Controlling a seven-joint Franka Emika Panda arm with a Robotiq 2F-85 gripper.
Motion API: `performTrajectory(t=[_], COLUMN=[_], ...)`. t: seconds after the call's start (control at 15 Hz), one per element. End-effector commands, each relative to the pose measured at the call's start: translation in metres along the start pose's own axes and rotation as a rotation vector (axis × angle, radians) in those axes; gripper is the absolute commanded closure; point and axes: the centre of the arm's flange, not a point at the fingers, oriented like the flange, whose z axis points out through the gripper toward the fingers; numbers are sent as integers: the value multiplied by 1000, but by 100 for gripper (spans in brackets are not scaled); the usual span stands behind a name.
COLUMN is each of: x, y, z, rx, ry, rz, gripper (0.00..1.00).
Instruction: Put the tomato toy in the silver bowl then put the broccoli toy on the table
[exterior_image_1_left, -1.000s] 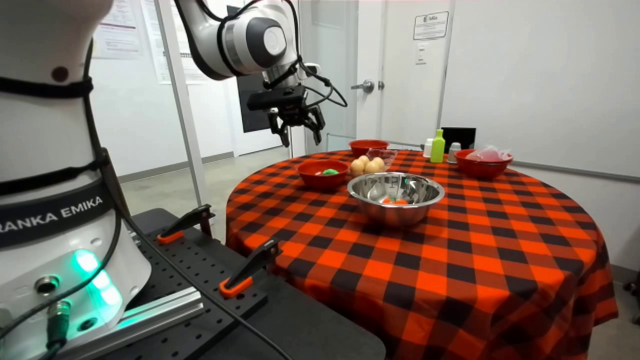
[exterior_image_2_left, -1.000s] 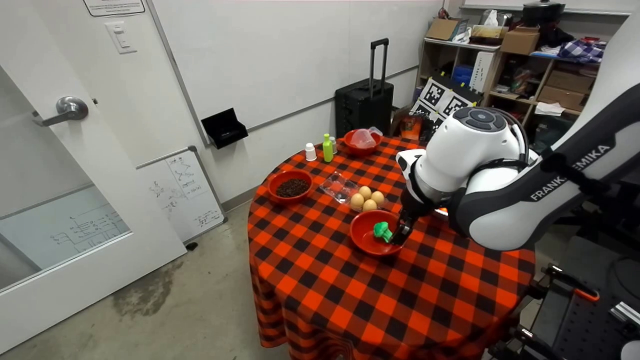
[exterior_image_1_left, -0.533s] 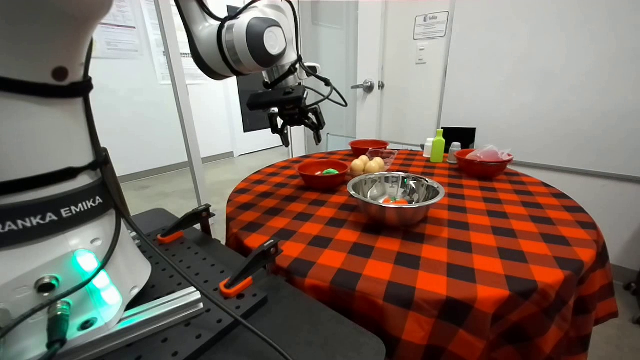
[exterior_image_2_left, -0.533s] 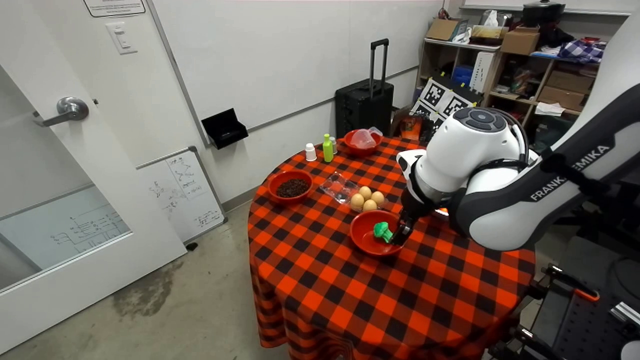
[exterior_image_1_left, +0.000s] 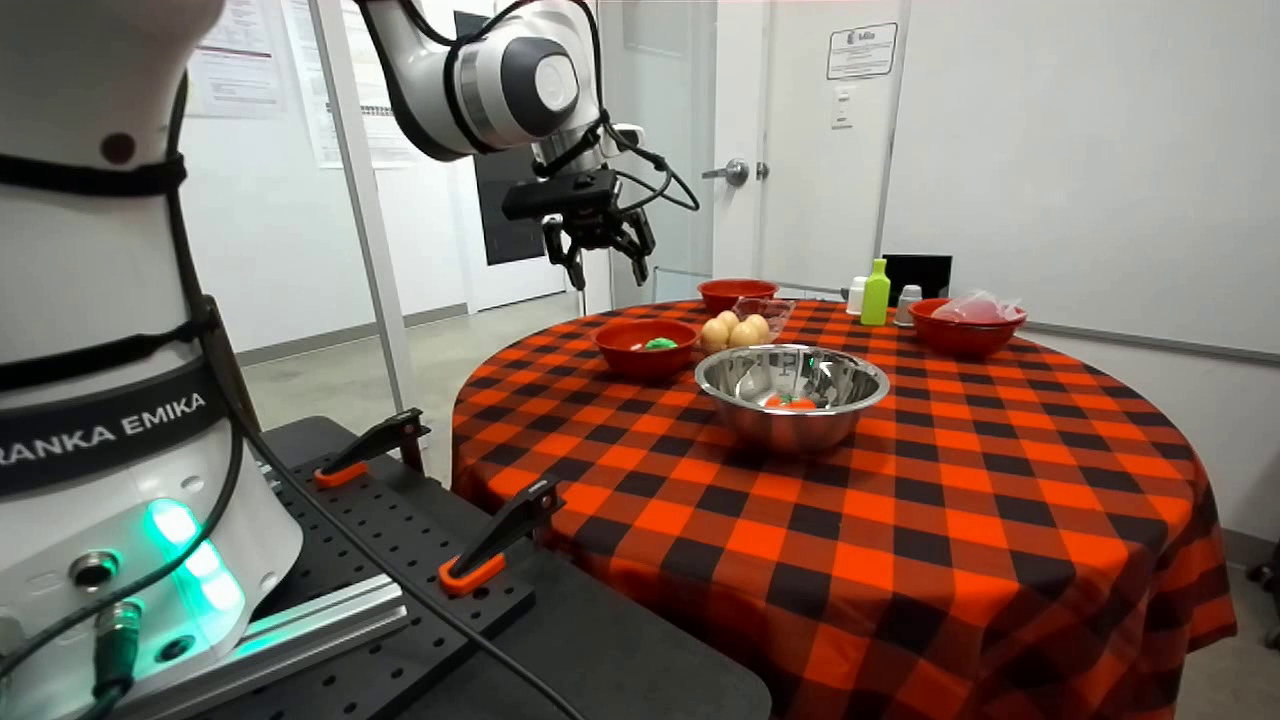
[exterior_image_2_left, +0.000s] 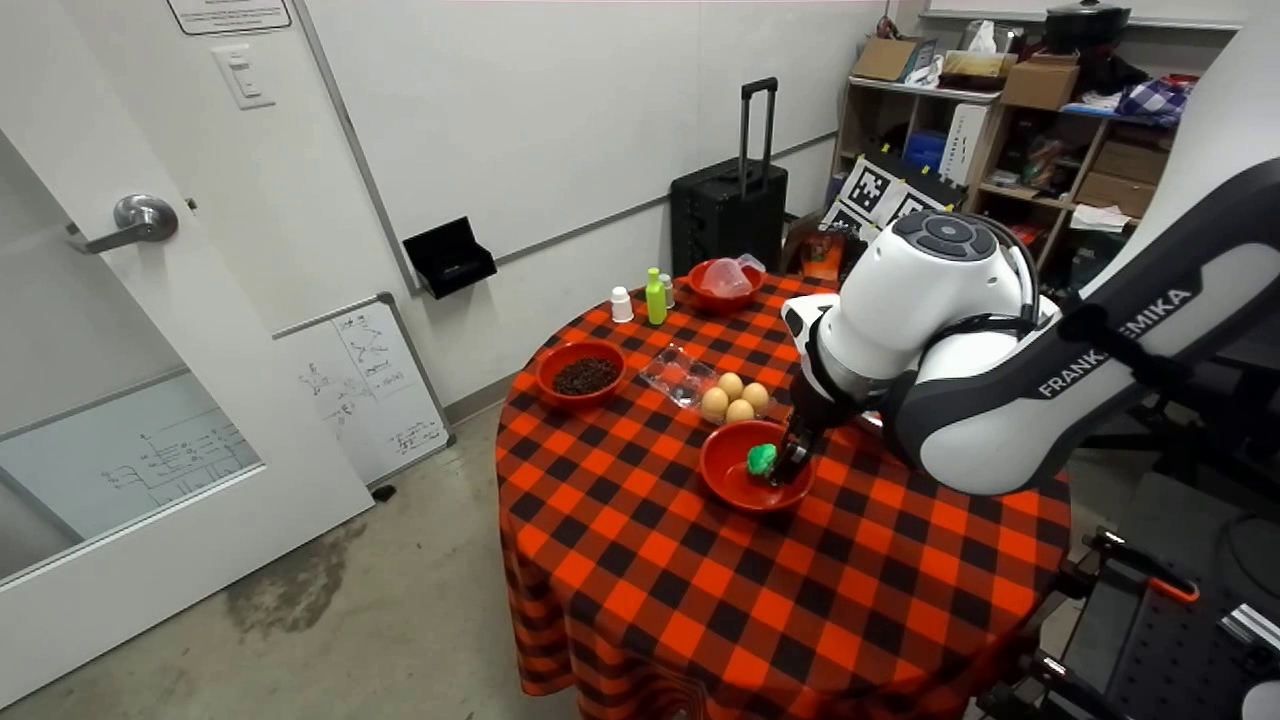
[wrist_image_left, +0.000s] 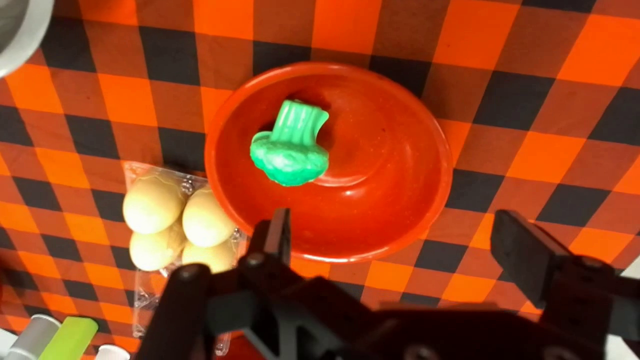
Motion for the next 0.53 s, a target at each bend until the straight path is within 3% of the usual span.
performTrajectory(t=[0.0,0.47], x=[24,46], y=[3,10], z=[18,43], rx=[-9,-49], ry=[19,12], rz=[-5,2], gripper=[0,0])
